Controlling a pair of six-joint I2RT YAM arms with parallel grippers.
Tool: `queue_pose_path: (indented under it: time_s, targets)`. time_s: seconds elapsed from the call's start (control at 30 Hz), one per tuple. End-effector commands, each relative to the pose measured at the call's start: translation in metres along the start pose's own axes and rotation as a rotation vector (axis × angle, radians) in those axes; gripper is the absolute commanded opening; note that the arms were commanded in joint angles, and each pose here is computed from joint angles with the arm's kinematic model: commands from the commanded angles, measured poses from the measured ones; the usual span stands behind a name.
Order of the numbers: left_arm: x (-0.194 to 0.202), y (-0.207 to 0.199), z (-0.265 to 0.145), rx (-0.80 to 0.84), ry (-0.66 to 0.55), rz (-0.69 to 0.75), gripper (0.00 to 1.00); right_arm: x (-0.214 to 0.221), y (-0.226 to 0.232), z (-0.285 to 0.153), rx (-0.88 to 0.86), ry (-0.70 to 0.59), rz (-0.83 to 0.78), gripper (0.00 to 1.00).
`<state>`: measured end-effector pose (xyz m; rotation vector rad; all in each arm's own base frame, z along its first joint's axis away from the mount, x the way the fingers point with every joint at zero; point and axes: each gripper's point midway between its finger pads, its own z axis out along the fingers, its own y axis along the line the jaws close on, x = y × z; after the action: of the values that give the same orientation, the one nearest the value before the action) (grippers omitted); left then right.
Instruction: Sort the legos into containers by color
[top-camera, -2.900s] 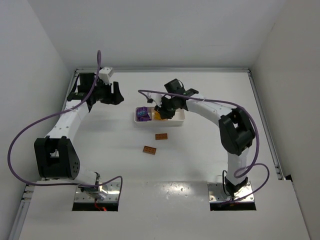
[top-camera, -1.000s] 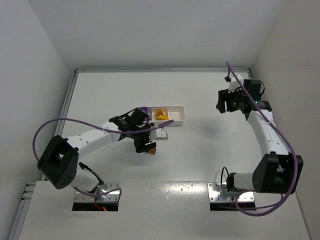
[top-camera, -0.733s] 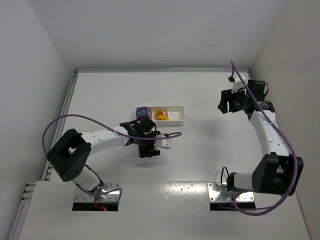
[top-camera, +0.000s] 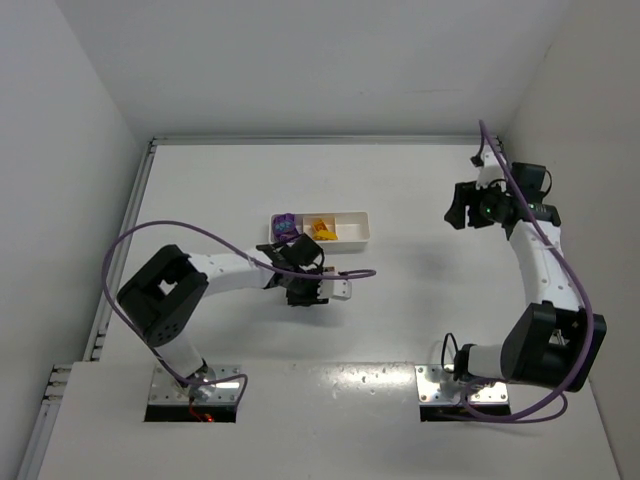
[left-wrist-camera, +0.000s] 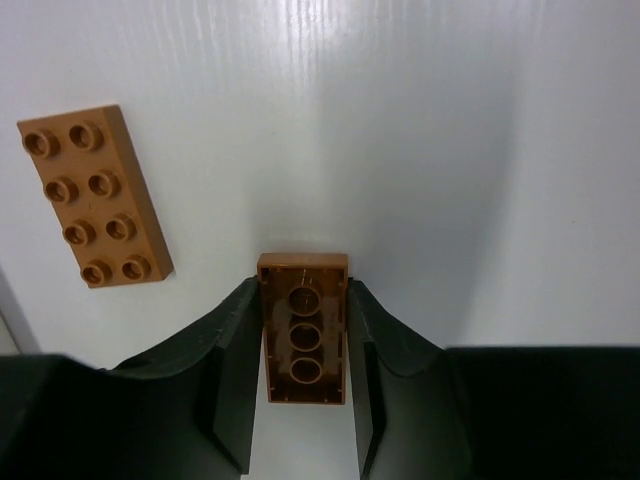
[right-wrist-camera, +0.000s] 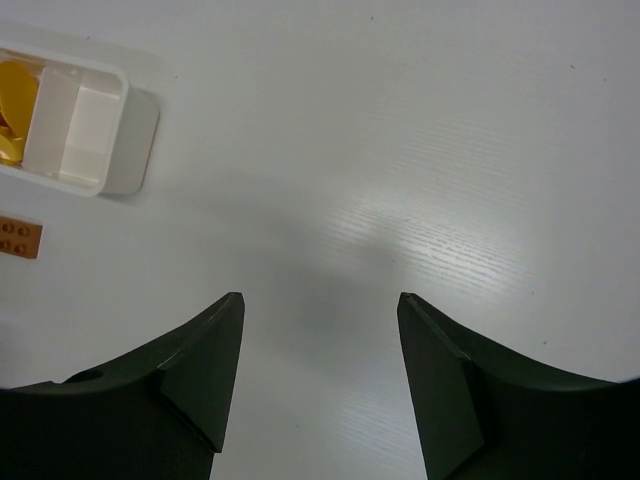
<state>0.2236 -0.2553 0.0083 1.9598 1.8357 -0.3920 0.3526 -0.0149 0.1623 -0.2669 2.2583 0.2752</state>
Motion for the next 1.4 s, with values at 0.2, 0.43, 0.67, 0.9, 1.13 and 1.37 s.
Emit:
queue_pose_path:
  time_s: [0.2,0.43,0.67,0.9,1.13,1.37]
  targets:
    - [-0.126,0.034,-0.054,-0.058,-0.281,-0.030,0.18,-0.005,0.007,-0.002,-0.059,-0.057,0.078,0.64]
    - [-0.202,0.111,-0.065,-0.151,-0.427,-0.173,0.18,-0.010,0.009,-0.007,-0.079,-0.078,0.125,0.64]
    - [-0.221,0.160,-0.049,-0.207,-0.486,-0.244,0.18,-0.012,0.006,-0.007,-0.081,-0.082,0.130,0.64]
    - [-0.192,0.216,-0.032,-0.231,-0.495,-0.409,0.18,-0.008,0.005,-0.007,-0.085,-0.078,0.140,0.64]
    - [-0.170,0.232,-0.019,-0.248,-0.466,-0.448,0.25,-0.005,0.005,-0.003,-0.098,-0.065,0.149,0.64]
    - [-0.161,0.231,-0.015,-0.237,-0.453,-0.451,0.38,-0.009,0.005,-0.004,-0.096,-0.073,0.145,0.64]
